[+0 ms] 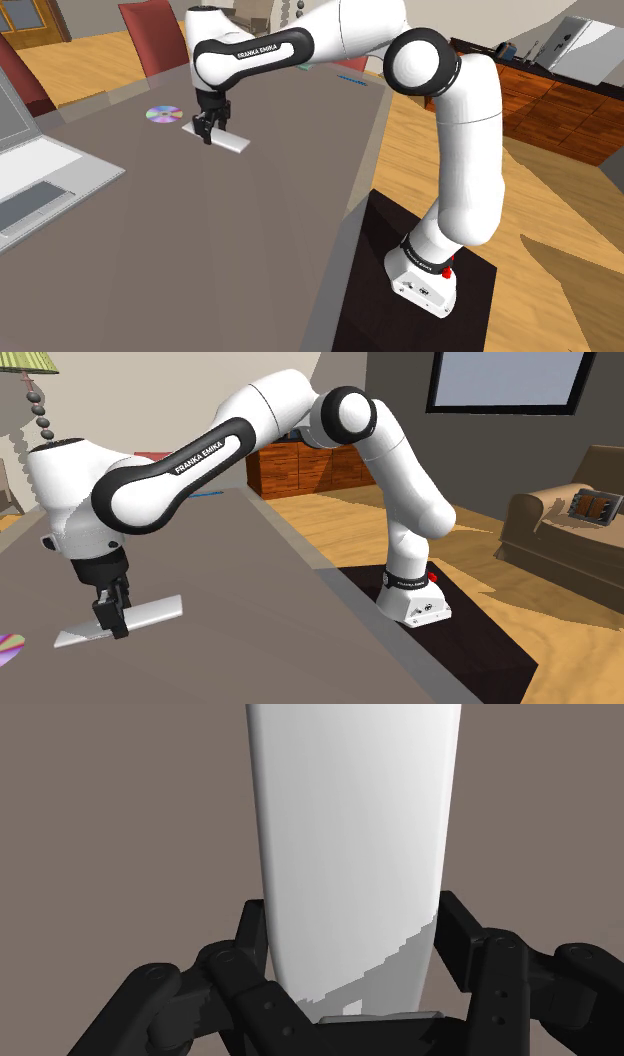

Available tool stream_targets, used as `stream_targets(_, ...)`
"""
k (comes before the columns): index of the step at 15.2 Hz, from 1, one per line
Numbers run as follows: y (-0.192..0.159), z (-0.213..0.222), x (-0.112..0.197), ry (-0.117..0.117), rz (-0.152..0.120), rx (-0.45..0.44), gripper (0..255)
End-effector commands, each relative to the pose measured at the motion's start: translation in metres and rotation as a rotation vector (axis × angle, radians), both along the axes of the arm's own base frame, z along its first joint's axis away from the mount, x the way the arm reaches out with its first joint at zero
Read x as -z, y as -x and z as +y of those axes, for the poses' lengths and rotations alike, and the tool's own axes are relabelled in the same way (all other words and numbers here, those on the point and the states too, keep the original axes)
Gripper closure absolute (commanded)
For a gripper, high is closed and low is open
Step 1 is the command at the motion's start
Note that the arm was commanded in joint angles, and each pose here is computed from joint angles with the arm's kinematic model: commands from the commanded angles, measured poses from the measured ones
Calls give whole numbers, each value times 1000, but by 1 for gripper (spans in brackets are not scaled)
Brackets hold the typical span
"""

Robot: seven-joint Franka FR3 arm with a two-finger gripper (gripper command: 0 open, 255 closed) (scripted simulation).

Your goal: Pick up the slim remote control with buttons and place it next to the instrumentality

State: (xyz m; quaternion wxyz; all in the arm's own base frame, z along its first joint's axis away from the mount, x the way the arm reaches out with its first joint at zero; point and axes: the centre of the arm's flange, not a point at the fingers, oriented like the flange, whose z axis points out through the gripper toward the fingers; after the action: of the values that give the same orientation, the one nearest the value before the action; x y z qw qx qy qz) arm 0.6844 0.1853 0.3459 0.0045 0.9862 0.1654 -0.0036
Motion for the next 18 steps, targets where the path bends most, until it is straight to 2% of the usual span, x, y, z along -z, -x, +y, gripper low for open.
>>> stream_targets(1,1,1,5,0,-1,0,255)
stream_targets(7,1,1,5,0,-1,0,255)
stream_targets(8,1,1,5,0,-1,0,0)
stream_targets(13,1,1,5,0,-1,0,0)
stream_targets(17,0,1,-45,0,-1,0,0)
stream_targets(18,0,1,-45,0,-1,0,0)
